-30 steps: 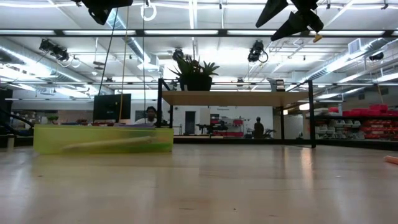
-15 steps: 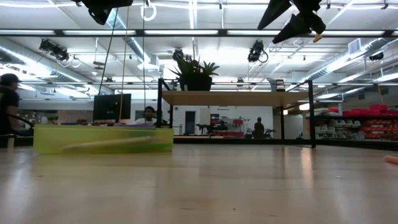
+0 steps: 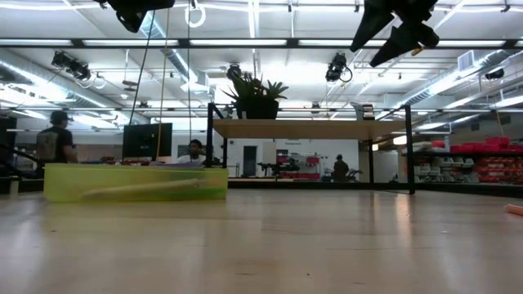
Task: Pack school essentials
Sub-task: Put the red eraser into the yellow supply box
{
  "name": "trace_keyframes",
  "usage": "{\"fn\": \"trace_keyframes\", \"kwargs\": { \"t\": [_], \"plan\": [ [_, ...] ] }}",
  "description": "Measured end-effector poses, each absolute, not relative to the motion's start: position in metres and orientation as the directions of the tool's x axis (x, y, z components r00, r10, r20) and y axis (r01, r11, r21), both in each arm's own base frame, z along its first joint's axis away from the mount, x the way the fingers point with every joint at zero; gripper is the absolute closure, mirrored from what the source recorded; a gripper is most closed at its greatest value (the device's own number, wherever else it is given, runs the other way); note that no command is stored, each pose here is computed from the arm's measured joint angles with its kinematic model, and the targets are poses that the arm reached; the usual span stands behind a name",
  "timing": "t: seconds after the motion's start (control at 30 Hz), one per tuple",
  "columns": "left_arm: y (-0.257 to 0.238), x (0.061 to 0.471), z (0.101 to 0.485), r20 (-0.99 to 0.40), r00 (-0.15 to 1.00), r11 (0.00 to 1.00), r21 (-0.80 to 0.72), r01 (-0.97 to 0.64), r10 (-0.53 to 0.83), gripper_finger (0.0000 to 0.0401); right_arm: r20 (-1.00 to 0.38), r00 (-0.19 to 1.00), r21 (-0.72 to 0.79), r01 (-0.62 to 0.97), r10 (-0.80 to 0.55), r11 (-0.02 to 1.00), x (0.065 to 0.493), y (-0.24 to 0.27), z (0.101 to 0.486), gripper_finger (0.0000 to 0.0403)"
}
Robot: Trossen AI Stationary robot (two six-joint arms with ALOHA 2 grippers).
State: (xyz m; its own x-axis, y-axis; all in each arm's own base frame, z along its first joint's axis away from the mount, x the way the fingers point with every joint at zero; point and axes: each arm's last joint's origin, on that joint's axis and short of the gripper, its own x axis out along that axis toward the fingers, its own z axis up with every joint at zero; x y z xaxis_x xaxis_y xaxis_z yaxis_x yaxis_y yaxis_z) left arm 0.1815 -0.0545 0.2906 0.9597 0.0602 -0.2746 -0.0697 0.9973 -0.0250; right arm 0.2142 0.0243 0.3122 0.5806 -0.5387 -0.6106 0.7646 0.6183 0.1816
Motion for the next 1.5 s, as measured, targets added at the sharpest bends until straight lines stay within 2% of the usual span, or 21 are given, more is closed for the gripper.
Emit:
{"fn": "trace_keyframes", "kwargs": {
  "t": [0.4,0.73,1.17,1.23,1.37,1.5],
  "plan": [
    [-0.054,0.181,0.291,-0.275,0.96,0.997,-0.025,-0.07,0.061,0.0315,-0.624,0.577,0.188,0.765,-0.527,0.616,0.214,0.025,0.308,0.011],
    [-0.054,0.181,0.291,-0.274,0.96,0.997,-0.025,-0.07,0.06,0.0312,-0.636,0.599,0.226,0.747,-0.485,0.625,0.207,0.048,0.292,0.011],
    [-0.055,0.181,0.291,-0.274,0.96,0.997,-0.027,-0.07,0.06,0.0321,-0.664,0.567,0.211,0.767,-0.488,0.605,0.211,0.032,0.29,0.011],
    [-0.055,0.182,0.291,-0.267,0.962,0.99,-0.112,-0.091,0.059,0.0321,-0.675,0.572,0.23,0.764,-0.467,0.603,0.211,0.034,0.29,0.011],
    [-0.055,0.182,0.291,-0.269,0.961,0.872,-0.455,-0.18,0.058,0.0318,-0.679,0.581,0.251,0.758,-0.448,0.602,0.21,0.038,0.29,0.011],
    [-0.056,0.181,0.289,-0.293,0.956,0.811,-0.554,-0.189,0.022,0.0319,-0.679,0.591,0.254,0.745,-0.435,0.617,0.209,0.043,0.29,0.011]
  ]
}}
